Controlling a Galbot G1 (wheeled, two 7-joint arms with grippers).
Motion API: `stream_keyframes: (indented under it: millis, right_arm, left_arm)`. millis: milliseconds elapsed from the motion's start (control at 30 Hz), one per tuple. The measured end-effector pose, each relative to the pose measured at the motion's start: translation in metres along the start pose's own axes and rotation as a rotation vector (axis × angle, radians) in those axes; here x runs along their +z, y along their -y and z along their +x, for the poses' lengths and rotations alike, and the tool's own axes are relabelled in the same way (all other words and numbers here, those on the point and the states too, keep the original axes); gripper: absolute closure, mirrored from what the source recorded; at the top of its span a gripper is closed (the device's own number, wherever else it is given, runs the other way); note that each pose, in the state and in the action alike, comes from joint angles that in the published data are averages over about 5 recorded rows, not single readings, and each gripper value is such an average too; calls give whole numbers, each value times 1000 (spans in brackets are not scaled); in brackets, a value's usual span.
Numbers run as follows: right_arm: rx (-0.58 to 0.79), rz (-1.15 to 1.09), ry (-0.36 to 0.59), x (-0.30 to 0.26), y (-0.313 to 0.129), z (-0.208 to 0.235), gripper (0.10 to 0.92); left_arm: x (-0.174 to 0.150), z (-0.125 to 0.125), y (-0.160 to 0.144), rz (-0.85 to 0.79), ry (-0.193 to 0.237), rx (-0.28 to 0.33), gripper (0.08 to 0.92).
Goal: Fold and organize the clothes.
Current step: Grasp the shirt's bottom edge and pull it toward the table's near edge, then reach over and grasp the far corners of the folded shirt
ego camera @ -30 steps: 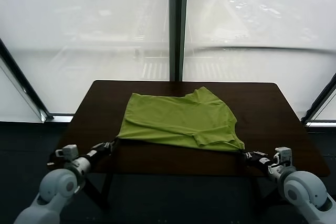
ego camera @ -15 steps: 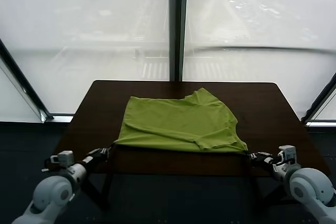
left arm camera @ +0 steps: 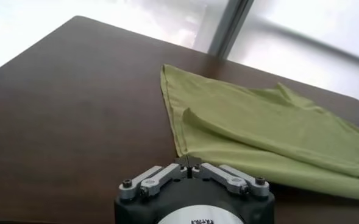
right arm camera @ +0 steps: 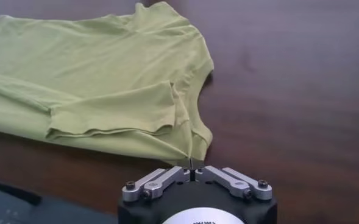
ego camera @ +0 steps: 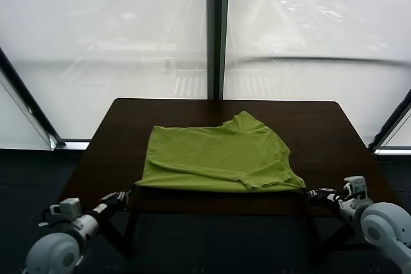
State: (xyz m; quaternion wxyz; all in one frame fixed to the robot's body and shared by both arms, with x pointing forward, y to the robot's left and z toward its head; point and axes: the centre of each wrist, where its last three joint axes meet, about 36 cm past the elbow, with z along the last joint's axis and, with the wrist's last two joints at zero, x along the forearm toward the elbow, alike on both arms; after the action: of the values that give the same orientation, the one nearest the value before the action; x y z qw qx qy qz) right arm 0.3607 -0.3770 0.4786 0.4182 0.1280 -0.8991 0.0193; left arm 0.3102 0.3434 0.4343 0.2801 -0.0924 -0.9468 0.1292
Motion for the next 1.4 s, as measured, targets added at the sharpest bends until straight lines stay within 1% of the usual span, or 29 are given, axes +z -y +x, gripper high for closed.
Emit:
stream_keyframes:
  millis: [200, 267, 300, 367, 400, 433, 467, 500, 533, 600, 633, 667, 733, 767, 833, 867, 967, 1100, 1267, 1400]
  right_arm:
    - [-12, -1, -10, 5, -2, 0, 876]
    - [-24, 0, -7, 4, -3, 1, 829]
    - [-30, 0, -4, 4, -3, 2, 786]
    - [-39, 0, 2, 1, -3, 4, 671]
    - [-42, 0, 5, -1, -4, 5, 614]
    - [-44, 1, 9, -3, -4, 7, 539]
    - [-46, 3, 14, -5, -4, 8, 482]
    - [-48, 5, 19, -8, -5, 10, 426]
    - [-49, 7, 27, -11, -5, 12, 350]
    - [-46, 12, 53, -21, -3, 17, 245]
    - [-44, 12, 70, -26, -2, 19, 193]
    - [-41, 10, 91, -32, 0, 21, 159]
    - [-35, 4, 137, -43, 4, 24, 127]
    - [-32, 0, 163, -48, 7, 24, 121]
    - [-24, -4, 214, -59, 12, 23, 117]
    - [-20, -6, 237, -65, 15, 21, 116]
    - [-10, -9, 298, -82, 23, 10, 115]
    - [0, -16, 349, -106, 32, -19, 115]
    - [-3, 0, 379, -140, 35, -66, 115]
    - [0, 19, 376, -167, 32, -107, 115]
  left_arm:
    - [8, 10, -2, 2, -20, -14, 850]
    - [10, 11, -1, 4, -27, -17, 850]
    - [11, 12, -1, 4, -30, -17, 850]
    - [11, 13, 0, 3, -33, -18, 841]
    - [10, 14, 0, 2, -34, -18, 819]
    - [10, 15, 0, 0, -33, -19, 779]
    - [9, 16, 1, -1, -33, -20, 738]
    - [8, 17, 1, -3, -32, -21, 684]
    - [7, 18, 1, -5, -32, -22, 611]
    - [5, 21, 1, -9, -32, -24, 498]
    - [3, 22, 1, -12, -31, -25, 422]
    - [1, 24, 0, -14, -28, -26, 365]
    - [-6, 26, -1, -18, -16, -31, 241]
    - [-10, 26, -1, -19, -10, -32, 193]
    - [-19, 26, -3, -24, 2, -32, 124]
    - [-24, 25, -3, -28, 8, -30, 108]
    - [-40, 17, -5, -45, 25, -14, 94]
    - [-66, -3, -10, -48, 36, 11, 93]
    - [-103, -42, -20, -30, 48, 24, 92]
    - [-128, -80, -26, -24, 53, 30, 92]
